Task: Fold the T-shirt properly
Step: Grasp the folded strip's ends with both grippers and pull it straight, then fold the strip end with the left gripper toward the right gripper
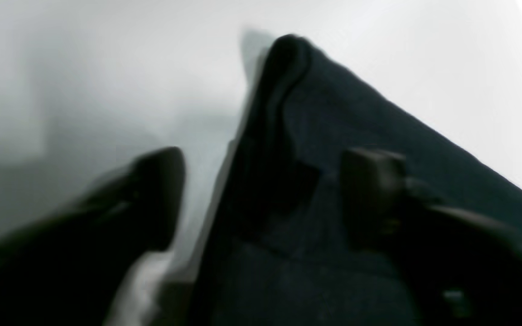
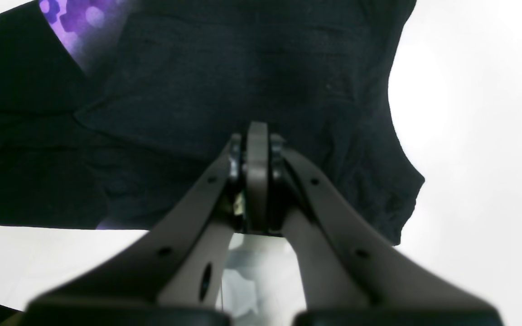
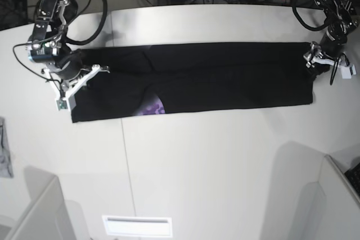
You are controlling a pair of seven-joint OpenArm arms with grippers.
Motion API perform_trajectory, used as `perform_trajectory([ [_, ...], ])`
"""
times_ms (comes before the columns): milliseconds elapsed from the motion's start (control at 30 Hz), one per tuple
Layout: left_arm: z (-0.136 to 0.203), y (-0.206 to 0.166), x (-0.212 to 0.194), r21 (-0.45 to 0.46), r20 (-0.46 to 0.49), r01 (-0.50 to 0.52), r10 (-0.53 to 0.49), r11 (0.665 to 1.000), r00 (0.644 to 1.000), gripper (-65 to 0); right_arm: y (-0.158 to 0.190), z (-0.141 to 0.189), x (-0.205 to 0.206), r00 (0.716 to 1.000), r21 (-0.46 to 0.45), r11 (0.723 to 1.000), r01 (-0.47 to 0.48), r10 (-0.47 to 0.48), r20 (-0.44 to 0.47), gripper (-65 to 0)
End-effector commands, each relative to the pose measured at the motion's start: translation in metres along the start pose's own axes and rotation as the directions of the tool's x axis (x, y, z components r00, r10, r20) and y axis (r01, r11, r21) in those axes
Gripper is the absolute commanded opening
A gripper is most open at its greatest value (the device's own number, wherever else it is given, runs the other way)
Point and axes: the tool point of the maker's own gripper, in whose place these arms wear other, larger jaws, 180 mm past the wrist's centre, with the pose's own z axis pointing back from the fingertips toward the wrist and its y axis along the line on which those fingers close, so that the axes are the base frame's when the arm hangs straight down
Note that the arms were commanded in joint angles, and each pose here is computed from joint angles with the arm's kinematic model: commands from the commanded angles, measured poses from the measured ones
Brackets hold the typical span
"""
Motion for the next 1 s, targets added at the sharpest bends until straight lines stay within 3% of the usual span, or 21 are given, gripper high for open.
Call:
perform_trajectory([
  [0, 0.002, 0.004, -0.003, 0.014, -0.027, 0.013, -0.013, 1.0, 1.0, -29.8, -0.001, 0.005, 0.013, 0.999, -0.003, 1.0, -0.006, 0.006, 0.046, -65.0],
  [200, 0.006, 0.009, 0.002, 0.026, -0.028, 0.03, -0.03, 0.999, 0.999, -65.0, -0.001, 0.005, 0.012, 0.999, -0.002, 1.0, -0.005, 0.005, 0.044, -65.0],
  [500, 0.014, 0.017, 0.02, 0.047, -0.002, 0.071, -0.071, 0.996, 0.997, -65.0, -0.002, 0.005, 0.006, 1.0, -0.003, 1.0, -0.003, 0.003, 0.031, -65.0],
  [700, 0.033, 0.025, 0.053, 0.081, 0.09, 0.077, -0.084, 0.994, 0.992, -65.0, -0.002, 0.005, 0.003, 1.0, -0.004, 1.0, -0.003, 0.003, 0.027, -65.0],
  [833, 0.046, 0.015, 0.06, 0.089, 0.103, 0.15, -0.159, 0.985, 0.982, -65.0, -0.002, 0.005, 0.003, 1.0, -0.004, 1.0, -0.003, 0.003, 0.027, -65.0],
  [967, 0.055, 0.006, 0.059, 0.175, 0.073, 0.307, -0.323, 0.936, 0.944, -65.0, -0.001, 0.005, 0.003, 1.0, -0.002, 1.0, -0.001, 0.001, 0.027, -65.0],
])
